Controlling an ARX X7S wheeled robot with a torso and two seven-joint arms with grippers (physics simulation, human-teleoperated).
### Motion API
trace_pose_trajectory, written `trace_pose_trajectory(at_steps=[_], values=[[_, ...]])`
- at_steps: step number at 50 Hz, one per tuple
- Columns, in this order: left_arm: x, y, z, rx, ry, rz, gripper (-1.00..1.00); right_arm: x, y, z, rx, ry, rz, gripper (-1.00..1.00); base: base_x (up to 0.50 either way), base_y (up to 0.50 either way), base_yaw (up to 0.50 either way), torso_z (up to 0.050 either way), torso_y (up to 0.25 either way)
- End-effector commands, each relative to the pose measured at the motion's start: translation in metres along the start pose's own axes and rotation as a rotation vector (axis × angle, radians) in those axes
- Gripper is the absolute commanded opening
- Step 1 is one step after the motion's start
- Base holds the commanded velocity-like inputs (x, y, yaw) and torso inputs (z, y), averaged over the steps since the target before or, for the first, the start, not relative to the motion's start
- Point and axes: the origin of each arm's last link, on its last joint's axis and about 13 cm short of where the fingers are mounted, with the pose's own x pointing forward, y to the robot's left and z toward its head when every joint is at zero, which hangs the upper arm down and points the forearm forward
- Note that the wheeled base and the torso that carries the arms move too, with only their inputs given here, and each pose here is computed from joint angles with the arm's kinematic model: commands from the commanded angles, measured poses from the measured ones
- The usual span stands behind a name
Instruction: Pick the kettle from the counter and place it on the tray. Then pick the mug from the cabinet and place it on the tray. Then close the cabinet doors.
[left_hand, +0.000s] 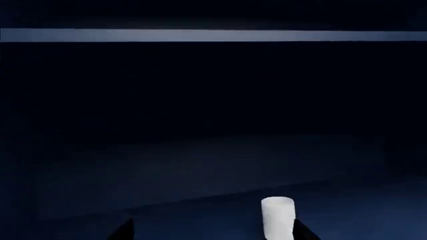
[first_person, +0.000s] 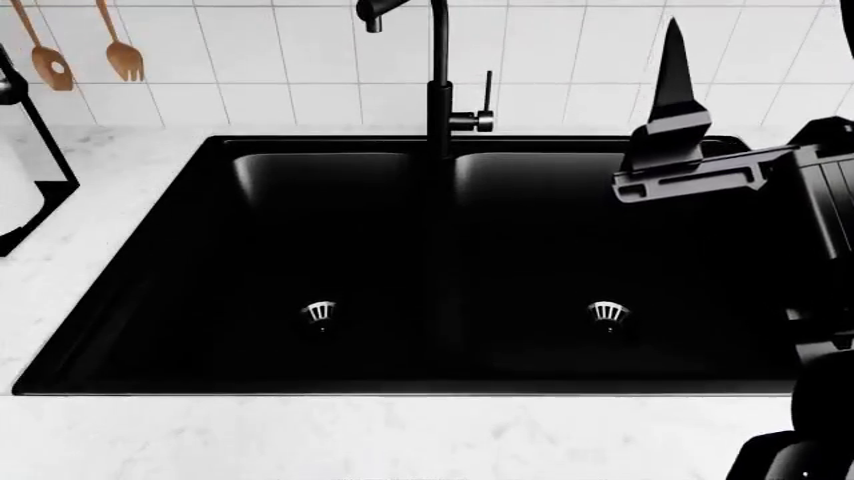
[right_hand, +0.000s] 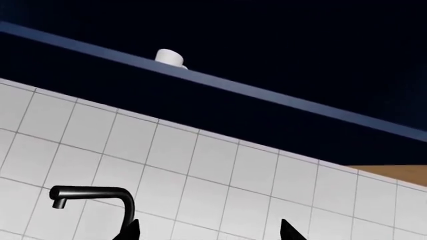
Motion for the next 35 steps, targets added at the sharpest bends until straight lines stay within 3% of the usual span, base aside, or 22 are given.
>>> trace_pose_trajectory(at_steps=[1,11,22,35], values=[[0.021,-0.011,-0.016,-0.07,0.245,-0.045,1.0,-0.002,0.0,0.0,-0.004,0.015,-0.002,1.0,0.0,0.0,0.0,0.0,0.0],[0.025,-0.025,-0.026,-0.079,0.309,-0.087,1.0,-0.005,-0.001,-0.003,-0.01,0.045,-0.003,1.0,0.0,0.0,0.0,0.0,0.0],[0.022,-0.03,-0.022,-0.07,0.283,-0.093,1.0,-0.01,-0.001,-0.006,-0.002,0.069,0.006,1.0,0.0,-0.06,0.0,0.0,0.0],[0.018,-0.029,-0.017,-0.056,0.256,-0.083,1.0,0.02,-0.001,0.028,-0.047,0.015,0.062,1.0,0.03,-0.11,0.0,0.0,0.0]])
